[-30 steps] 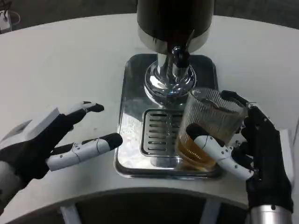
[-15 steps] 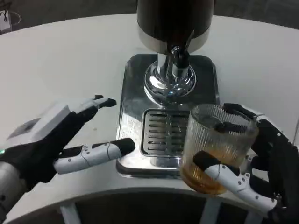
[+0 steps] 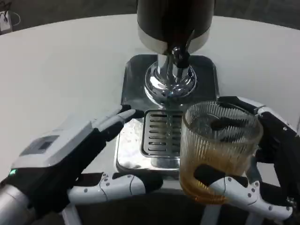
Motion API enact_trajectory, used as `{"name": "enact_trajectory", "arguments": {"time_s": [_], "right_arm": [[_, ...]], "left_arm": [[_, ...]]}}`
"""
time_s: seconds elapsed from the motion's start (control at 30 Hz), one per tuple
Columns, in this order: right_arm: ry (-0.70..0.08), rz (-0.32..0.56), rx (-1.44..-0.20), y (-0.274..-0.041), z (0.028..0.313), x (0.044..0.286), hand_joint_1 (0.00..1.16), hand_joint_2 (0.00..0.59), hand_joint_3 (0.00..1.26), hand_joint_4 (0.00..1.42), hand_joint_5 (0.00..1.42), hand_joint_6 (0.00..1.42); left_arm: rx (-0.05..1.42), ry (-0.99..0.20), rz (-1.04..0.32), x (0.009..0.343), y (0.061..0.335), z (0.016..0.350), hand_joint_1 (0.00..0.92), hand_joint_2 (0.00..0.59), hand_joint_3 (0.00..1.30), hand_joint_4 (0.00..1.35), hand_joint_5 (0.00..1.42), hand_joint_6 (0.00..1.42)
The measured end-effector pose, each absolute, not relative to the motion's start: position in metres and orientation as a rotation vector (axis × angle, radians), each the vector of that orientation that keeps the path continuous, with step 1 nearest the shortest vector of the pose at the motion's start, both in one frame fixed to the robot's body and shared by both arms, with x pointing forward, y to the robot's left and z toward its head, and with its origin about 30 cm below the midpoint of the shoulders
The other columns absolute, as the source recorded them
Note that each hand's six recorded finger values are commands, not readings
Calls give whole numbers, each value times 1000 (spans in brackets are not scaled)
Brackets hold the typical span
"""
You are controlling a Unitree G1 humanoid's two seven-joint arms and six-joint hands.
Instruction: Grasp the cup under the faucet to collect the drink, then remove the cup.
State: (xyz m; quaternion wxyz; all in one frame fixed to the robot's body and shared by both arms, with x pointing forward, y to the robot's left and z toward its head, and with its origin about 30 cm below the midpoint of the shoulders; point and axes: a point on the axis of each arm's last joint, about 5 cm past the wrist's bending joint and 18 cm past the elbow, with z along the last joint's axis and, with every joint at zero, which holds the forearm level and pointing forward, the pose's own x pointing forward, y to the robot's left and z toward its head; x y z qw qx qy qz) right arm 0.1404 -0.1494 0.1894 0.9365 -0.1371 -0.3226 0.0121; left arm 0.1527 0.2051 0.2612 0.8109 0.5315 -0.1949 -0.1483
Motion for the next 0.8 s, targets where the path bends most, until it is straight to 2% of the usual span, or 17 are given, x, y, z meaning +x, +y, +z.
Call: {"name": "enact_trajectory", "arguments": {"time_s": [0.17, 0.5, 0.8], "right_arm": [[-681, 51, -322, -155, 191, 140, 910, 216, 873, 1123, 1330, 1424], [-781, 80, -420, -167, 196, 136, 906, 215, 875, 1123, 1330, 1424], [-782, 75, -448, -175, 195, 132, 905, 215, 882, 1123, 1341, 1424]], "left_arm": [[1139, -396, -332, 145, 204, 257, 0, 62, 83, 0, 0, 143], [1179, -393, -325, 134, 201, 254, 0, 66, 20, 0, 0, 111], [1185, -378, -307, 127, 199, 250, 0, 70, 10, 0, 0, 92]]}}
